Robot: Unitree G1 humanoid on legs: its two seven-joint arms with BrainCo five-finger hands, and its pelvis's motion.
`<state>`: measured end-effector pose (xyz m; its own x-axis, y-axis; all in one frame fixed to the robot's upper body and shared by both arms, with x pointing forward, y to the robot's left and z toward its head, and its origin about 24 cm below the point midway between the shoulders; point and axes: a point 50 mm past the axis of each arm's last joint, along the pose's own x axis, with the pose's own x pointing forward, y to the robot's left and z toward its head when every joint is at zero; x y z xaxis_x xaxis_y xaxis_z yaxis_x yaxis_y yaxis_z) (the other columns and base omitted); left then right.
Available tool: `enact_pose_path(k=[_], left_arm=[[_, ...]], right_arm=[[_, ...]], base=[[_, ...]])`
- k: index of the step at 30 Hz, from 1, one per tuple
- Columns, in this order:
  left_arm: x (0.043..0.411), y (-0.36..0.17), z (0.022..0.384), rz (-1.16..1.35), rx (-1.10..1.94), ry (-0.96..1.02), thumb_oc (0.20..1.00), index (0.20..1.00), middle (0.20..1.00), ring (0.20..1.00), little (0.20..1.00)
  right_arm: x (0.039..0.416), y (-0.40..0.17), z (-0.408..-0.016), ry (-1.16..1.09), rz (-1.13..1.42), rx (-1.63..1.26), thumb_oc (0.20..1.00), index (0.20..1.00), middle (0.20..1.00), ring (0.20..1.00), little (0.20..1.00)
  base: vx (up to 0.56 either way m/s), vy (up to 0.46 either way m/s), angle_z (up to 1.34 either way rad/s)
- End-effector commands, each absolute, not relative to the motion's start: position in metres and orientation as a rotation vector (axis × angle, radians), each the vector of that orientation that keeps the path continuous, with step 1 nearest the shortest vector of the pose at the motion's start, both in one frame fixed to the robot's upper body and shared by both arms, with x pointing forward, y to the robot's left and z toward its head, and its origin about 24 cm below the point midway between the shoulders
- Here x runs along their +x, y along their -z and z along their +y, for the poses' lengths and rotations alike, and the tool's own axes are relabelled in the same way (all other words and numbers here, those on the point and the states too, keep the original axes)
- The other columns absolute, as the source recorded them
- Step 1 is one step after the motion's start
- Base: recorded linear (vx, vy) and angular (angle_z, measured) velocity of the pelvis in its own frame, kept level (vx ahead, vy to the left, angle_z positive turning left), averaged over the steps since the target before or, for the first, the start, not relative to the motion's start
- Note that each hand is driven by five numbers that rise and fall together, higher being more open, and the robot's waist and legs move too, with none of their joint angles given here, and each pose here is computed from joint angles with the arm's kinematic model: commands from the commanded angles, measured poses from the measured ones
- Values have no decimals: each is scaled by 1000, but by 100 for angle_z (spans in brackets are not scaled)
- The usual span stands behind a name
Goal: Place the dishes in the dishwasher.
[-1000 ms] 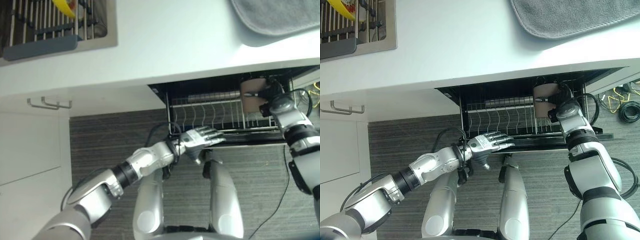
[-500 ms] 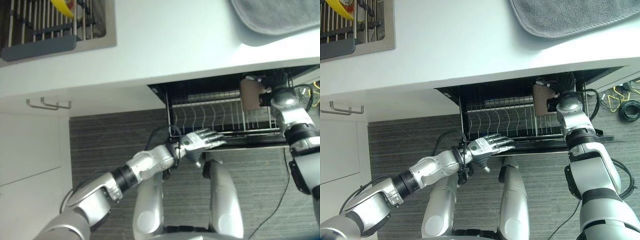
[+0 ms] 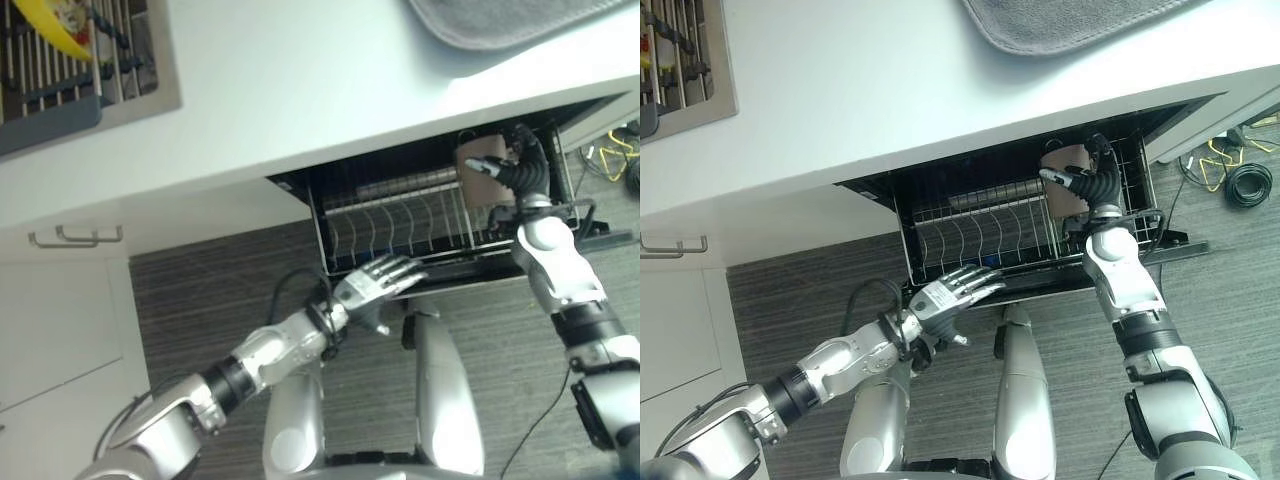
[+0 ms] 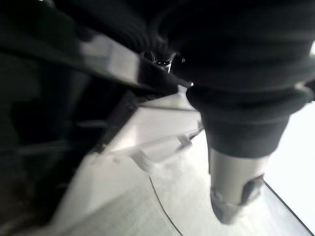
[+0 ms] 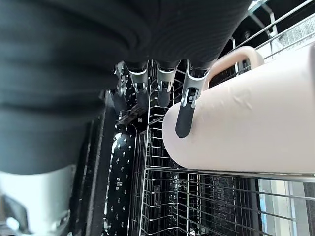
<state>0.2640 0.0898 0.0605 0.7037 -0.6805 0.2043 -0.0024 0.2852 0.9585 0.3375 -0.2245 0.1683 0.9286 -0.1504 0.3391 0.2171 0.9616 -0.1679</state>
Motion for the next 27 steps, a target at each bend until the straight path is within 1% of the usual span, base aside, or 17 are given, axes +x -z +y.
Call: enact_pose_path(k=[1, 4, 5, 6, 12, 16, 20, 27], left_arm=[[261, -73, 143, -685, 1196, 272, 1000, 1000, 1000, 1000, 1000], [256, -105, 149, -839, 1121, 142, 1000, 1000, 1000, 1000, 1000], [251, -128, 155, -947, 1065, 42, 1000, 1000, 1000, 1000, 1000], [249, -140, 159, -1000, 1043, -11, 1000, 1000, 1000, 1000, 1000], [249, -175, 170, -1112, 987, -116, 1000, 1000, 1000, 1000, 1000], [249, -186, 168, -1133, 965, -107, 1000, 1000, 1000, 1000, 1000], [239, -187, 166, -1174, 901, -76, 1000, 1000, 1000, 1000, 1000], [215, -177, 169, -1161, 706, 80, 1000, 1000, 1000, 1000, 1000]], right_arm=[[324, -188, -229, 253, -503, -166, 1000, 1000, 1000, 1000, 1000], [308, -174, -228, 261, -524, -138, 1000, 1000, 1000, 1000, 1000], [295, -165, -223, 241, -531, -129, 1000, 1000, 1000, 1000, 1000], [287, -159, -221, 232, -535, -123, 1000, 1000, 1000, 1000, 1000], [266, -155, -219, 185, -561, -106, 1000, 1000, 1000, 1000, 1000], [258, -160, -215, 146, -597, -111, 1000, 1000, 1000, 1000, 1000], [252, -166, -215, 132, -623, -126, 1000, 1000, 1000, 1000, 1000], [237, -161, -216, 75, -635, -157, 1000, 1000, 1000, 1000, 1000]], base=[[3, -34, 1], [-6, -53, 8], [-17, -28, 10], [-16, -19, 8], [-13, -9, 5], [0, 0, 0], [6, 9, -1], [35, 50, -2]])
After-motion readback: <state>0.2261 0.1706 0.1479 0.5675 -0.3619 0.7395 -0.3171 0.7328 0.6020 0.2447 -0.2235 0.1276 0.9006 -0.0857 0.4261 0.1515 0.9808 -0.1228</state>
